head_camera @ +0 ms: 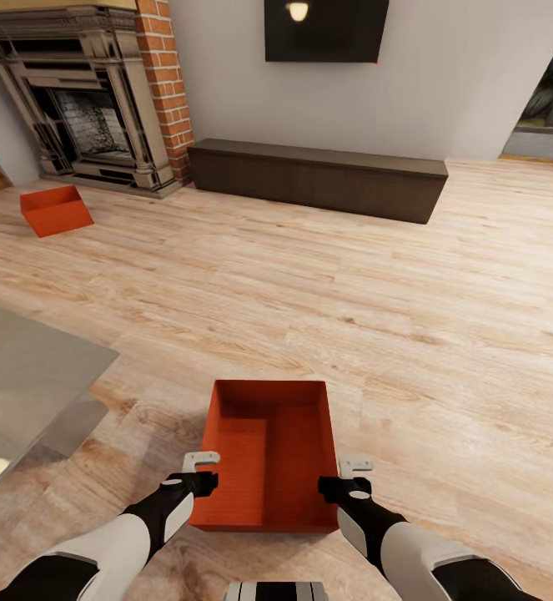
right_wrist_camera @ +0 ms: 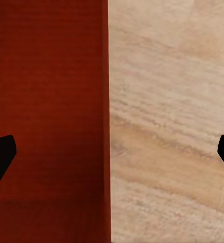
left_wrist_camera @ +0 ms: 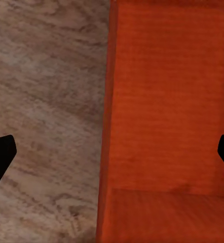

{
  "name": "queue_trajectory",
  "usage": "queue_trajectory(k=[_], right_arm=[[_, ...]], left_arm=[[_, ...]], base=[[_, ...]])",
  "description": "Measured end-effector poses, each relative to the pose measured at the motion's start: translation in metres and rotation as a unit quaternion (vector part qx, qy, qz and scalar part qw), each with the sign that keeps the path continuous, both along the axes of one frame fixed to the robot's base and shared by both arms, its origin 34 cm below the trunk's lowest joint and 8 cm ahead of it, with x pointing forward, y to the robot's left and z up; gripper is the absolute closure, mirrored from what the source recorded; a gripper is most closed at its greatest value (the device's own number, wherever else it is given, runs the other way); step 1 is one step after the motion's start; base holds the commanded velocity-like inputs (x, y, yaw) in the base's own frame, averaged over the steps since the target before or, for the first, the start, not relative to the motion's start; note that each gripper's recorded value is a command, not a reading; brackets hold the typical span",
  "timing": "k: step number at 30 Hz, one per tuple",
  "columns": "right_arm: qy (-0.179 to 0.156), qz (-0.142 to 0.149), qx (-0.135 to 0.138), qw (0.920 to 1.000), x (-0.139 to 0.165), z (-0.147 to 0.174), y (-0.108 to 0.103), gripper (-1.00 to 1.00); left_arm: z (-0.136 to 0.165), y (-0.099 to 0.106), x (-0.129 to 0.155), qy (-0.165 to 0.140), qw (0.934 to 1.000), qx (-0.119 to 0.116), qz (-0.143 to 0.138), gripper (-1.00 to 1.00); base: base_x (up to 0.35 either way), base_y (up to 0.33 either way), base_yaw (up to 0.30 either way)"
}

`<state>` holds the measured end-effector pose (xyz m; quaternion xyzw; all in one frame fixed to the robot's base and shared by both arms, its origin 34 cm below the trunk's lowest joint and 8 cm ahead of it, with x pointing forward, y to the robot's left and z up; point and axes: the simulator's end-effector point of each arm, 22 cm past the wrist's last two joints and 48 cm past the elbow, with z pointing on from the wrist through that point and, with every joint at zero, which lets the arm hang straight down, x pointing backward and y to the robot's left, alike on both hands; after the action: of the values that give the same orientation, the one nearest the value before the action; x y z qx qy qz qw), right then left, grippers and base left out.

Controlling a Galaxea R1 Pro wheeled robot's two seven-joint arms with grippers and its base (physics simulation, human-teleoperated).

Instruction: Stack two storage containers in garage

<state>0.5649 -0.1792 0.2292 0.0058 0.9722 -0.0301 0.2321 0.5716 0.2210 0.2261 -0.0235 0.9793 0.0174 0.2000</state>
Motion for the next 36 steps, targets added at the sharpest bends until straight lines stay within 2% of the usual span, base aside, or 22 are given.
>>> queue_trajectory(k=[7,36], right_arm=[[0.000,0.001,-0.001,1.0000,-0.003,-0.011,-0.001,-1.00],[0.000,-0.001,-0.001,1.0000,-0.003,-0.011,-0.003,-1.00]], left_arm=[[-0.011,0.001,-0.003,0.000,1.0000,0.001,0.001,-1.00],[-0.012,0.005,-0.004,0.001,1.0000,0.002,0.001,-1.00]], base=[[0.000,0.000,0.000],[0.000,0.000,0.000]])
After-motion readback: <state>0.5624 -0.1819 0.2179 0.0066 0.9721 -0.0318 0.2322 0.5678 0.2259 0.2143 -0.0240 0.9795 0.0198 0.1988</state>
